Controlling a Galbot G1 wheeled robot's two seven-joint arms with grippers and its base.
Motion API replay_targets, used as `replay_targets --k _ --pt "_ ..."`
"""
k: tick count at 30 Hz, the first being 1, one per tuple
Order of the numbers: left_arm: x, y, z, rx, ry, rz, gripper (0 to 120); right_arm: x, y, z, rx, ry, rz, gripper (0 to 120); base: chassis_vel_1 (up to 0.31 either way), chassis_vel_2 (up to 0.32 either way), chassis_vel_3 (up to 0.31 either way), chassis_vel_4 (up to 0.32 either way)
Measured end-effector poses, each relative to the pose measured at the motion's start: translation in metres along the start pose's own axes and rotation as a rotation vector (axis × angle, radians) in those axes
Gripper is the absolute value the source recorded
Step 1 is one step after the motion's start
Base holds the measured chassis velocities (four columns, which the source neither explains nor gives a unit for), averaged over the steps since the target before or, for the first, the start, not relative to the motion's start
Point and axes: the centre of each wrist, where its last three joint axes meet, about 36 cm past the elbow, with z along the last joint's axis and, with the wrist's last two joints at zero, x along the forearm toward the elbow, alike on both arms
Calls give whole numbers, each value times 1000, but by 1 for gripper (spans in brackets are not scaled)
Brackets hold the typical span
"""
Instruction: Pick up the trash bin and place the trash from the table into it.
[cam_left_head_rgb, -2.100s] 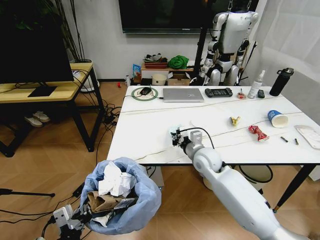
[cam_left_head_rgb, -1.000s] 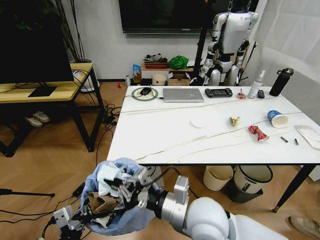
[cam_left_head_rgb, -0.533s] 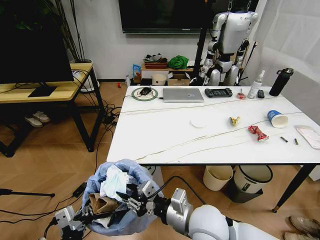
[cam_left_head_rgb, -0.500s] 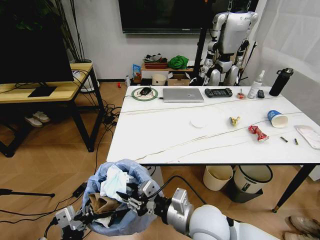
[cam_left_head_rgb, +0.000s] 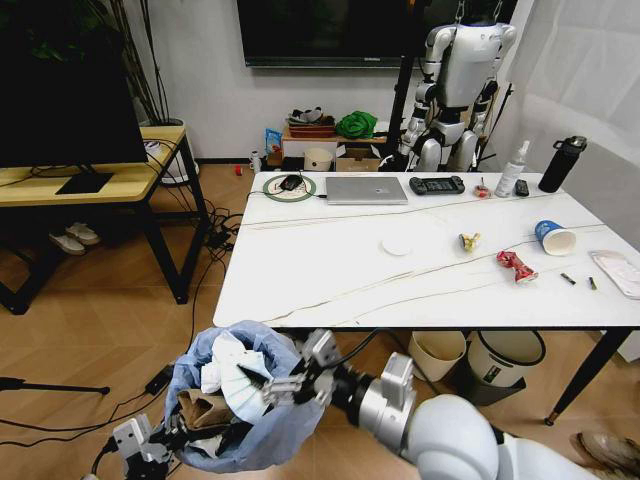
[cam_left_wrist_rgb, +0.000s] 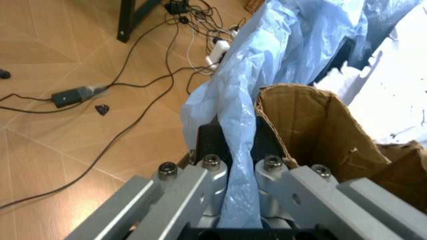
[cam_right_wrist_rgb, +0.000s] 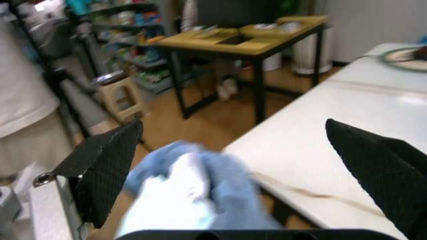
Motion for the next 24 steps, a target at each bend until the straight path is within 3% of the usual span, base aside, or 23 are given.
replay_targets --k 1,6,8,10,13,19,24 --pt "0 0 0 0 0 0 0 0 0 0 0 0 0 100 0 0 0 0" --pt "-1 -5 4 5 10 -19 0 18 -57 -12 1 -40 257 100 0 0 0 0" --pt "-2 -5 4 6 12 -21 0 21 -63 -11 3 -39 284 100 0 0 0 0" --pt "-2 -7 6 5 18 -23 0 28 -92 -8 70 -38 428 100 0 0 0 0" --pt "-2 -8 7 2 25 -12 0 31 -119 -7 99 -27 538 100 0 0 0 0" --pt "0 -10 3 -5 15 6 0 20 -167 -15 116 29 641 100 0 0 0 0" --pt "0 -14 2 -9 4 18 0 -3 -213 -2 118 96 626 100 0 0 0 0"
